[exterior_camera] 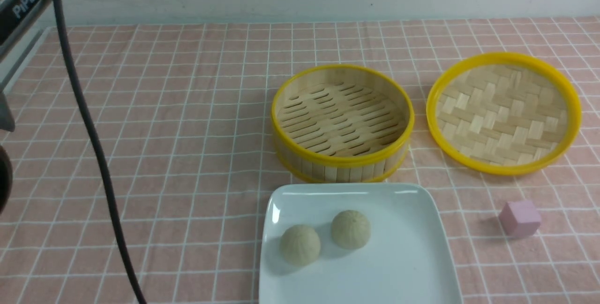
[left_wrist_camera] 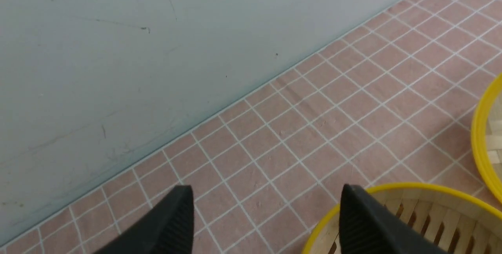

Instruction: Put the steamed buns into the plate on the pink tablecloth.

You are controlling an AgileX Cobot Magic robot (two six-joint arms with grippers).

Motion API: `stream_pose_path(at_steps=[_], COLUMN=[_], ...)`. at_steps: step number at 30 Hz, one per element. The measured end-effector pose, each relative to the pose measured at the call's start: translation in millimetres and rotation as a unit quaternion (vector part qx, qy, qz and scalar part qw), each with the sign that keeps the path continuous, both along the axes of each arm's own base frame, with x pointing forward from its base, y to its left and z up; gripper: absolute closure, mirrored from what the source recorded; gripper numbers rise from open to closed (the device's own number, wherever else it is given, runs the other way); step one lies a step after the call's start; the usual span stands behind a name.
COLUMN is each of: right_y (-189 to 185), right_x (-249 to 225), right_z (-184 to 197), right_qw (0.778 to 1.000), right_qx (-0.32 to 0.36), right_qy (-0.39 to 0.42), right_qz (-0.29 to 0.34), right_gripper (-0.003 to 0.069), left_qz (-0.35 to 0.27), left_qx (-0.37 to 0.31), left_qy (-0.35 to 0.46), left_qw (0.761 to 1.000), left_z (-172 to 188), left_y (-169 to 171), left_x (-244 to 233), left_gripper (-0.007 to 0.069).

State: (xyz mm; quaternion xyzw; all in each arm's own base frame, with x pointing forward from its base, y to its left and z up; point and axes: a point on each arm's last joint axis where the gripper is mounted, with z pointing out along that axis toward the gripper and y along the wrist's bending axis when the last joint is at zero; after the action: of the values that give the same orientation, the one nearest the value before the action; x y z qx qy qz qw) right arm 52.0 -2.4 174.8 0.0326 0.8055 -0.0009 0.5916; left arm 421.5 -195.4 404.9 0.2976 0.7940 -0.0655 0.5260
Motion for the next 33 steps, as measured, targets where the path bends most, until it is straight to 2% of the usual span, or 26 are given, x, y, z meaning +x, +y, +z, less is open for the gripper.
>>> stream_pose_path(at_steps=[8, 11, 15, 18, 19, 23, 25, 30, 33], right_y=[0.0, 0.0, 0.0, 0.0, 0.0, 0.0, 0.0, 0.0, 0.0], right_x=[0.0, 0.0, 0.0, 0.0, 0.0, 0.0, 0.0, 0.0, 0.0], right_z=[0.0, 0.0, 0.0, 0.0, 0.0, 0.0, 0.0, 0.0, 0.0], right_qw=[1.0, 1.0, 1.0, 1.0, 1.0, 1.0, 1.0, 1.0, 1.0], right_qx=[0.0, 0.0, 0.0, 0.0, 0.0, 0.0, 0.0, 0.0, 0.0], right_qy=[0.0, 0.0, 0.0, 0.0, 0.0, 0.0, 0.0, 0.0, 0.0], right_qz=[0.0, 0.0, 0.0, 0.0, 0.0, 0.0, 0.0, 0.0, 0.0], right_gripper=[0.0111, 0.0111, 0.0111, 0.0111, 0.0111, 0.0111, 0.0111, 0.0111, 0.0111], left_qz=[0.015, 0.03, 0.075, 0.124, 0.127, 0.189, 0.199, 0.275, 0.298], left_qx=[0.067, 0.053, -0.004, -0.041, -0.039, -0.049, -0.057, -0.124, -0.156], left_qy=[-0.024, -0.043, -0.047, -0.031, -0.024, -0.012, -0.018, -0.034, -0.05], left_qw=[0.997, 0.997, 0.996, 0.991, 0.991, 0.981, 0.978, 0.953, 0.941], left_z=[-0.7, 2.7, 2.1, -10.7, -15.4, -50.3, -54.4, -99.9, -123.7], left_y=[23.8, 42.6, 77.0, 116.0, 116.0, 161.9, 169.0, 193.1, 197.4], left_x=[-32.4, -58.2, -97.2, -145.1, -145.1, -220.9, -235.6, -304.4, -325.5], left_gripper=[0.0132, 0.0132, 0.0132, 0.0132, 0.0132, 0.0132, 0.0132, 0.0132, 0.0132])
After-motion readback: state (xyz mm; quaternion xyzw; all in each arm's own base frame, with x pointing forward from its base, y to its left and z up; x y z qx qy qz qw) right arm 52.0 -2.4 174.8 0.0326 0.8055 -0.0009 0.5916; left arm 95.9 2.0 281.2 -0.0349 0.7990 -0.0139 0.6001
